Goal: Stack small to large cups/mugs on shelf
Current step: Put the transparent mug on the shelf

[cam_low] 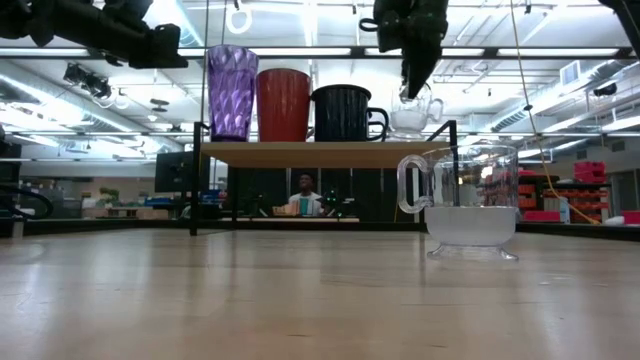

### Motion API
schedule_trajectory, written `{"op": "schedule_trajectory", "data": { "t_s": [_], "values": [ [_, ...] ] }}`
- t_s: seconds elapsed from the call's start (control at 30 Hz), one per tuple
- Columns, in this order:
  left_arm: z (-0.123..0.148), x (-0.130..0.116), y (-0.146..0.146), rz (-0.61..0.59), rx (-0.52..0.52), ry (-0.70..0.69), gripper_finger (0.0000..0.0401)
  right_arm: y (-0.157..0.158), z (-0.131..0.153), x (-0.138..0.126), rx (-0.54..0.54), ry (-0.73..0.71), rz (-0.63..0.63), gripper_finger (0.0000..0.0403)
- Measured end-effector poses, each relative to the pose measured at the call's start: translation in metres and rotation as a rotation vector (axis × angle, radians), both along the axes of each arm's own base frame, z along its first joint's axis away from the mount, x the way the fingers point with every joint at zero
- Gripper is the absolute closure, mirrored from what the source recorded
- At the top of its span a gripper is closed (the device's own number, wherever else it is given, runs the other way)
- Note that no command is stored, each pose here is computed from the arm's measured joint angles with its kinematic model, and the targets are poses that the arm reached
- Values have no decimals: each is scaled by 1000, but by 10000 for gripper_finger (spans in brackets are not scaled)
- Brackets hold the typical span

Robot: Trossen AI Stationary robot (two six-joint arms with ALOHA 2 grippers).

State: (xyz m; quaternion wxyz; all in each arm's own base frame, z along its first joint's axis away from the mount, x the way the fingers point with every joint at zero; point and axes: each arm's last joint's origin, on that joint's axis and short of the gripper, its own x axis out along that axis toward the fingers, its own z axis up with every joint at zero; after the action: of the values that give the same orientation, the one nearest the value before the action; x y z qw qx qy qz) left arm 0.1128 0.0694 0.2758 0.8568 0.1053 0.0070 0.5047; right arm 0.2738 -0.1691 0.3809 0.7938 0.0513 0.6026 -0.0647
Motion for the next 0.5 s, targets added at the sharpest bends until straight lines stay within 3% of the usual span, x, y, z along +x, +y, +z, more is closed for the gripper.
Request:
{"op": "schedule_trajectory", "data": {
  "t_s": [0.5],
  "values": [
    [0,0,0,0,-2,-5,379,6,1,9,-8,-55,38,402]
  ]
}}
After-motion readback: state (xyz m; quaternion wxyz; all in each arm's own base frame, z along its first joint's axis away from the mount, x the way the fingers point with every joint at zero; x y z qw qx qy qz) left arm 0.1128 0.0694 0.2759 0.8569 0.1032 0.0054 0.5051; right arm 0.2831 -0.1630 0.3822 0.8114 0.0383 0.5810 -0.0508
